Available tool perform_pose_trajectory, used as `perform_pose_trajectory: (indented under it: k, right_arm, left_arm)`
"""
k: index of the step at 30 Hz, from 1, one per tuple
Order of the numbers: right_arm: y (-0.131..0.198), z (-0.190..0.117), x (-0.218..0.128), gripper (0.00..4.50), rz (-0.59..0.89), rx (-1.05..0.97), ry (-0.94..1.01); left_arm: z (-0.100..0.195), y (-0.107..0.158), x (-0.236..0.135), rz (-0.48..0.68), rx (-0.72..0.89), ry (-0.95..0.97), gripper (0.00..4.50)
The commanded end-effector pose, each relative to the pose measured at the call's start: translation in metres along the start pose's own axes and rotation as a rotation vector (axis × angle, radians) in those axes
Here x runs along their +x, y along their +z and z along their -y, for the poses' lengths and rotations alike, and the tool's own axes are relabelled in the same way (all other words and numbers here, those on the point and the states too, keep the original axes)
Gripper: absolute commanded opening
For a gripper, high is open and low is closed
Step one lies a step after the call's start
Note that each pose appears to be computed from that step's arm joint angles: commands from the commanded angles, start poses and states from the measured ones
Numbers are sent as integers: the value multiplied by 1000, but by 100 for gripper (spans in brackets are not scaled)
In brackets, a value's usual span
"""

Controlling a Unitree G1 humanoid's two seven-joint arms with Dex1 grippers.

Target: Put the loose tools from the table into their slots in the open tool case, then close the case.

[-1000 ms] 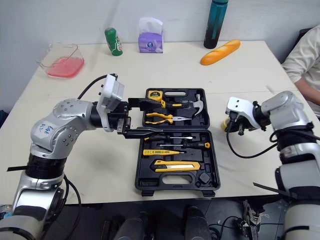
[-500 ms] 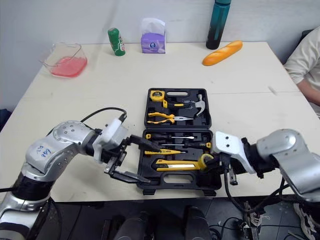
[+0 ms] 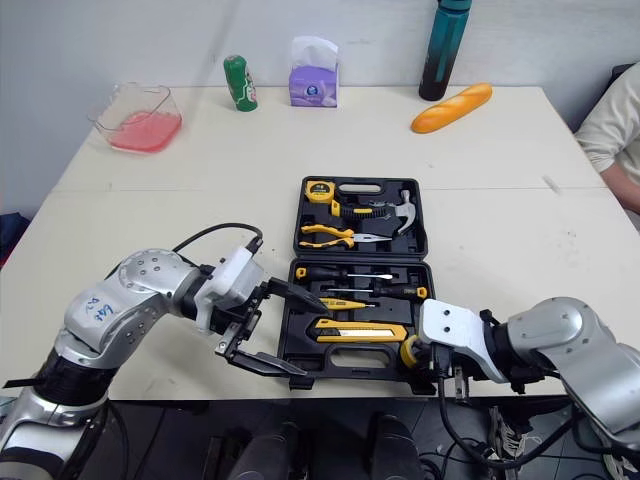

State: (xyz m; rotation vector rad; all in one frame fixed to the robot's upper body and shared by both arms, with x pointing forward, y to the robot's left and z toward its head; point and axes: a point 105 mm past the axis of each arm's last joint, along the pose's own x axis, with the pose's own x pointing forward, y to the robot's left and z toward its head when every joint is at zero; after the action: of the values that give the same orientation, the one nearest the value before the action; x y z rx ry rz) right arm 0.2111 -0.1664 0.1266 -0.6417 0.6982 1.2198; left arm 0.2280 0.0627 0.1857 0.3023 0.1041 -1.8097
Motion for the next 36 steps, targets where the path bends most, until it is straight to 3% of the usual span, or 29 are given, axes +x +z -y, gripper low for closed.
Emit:
perform_pose_trajectory:
  k: [1, 2, 5, 9, 14, 18, 23, 28, 36]
  right_arm:
    - [6, -11, 0, 5, 16, -1, 42]
    - [6, -12, -1, 72, 15, 7, 44]
    - [9, -19, -10, 174, 9, 0, 69]
    - [18, -11, -30, 388, 64, 20, -11]
    - [24, -1, -32, 388, 322, 52, -93]
    - [17, -1, -18, 271, 524, 82, -141]
    - [-6, -10, 4, 9, 620, 165, -180]
    - [-18, -4, 13, 4, 648, 203, -257]
    - [-59, -8, 48, 4, 541, 197, -229]
  left_arm:
    - [0, 6, 2, -2, 35, -2, 450]
    - [0, 6, 2, -1, 36, -2, 450]
    - [0, 7, 3, 1, 38, -5, 450]
    - [0, 11, 3, 11, 40, -8, 450]
    - [-1, 10, 3, 13, 36, -7, 450]
    - [-3, 11, 4, 20, 34, -8, 450]
    - [-6, 15, 4, 29, 32, -8, 450]
    - [-3, 17, 3, 31, 27, -15, 450]
    - [-6, 18, 1, 11, 34, -10, 450]
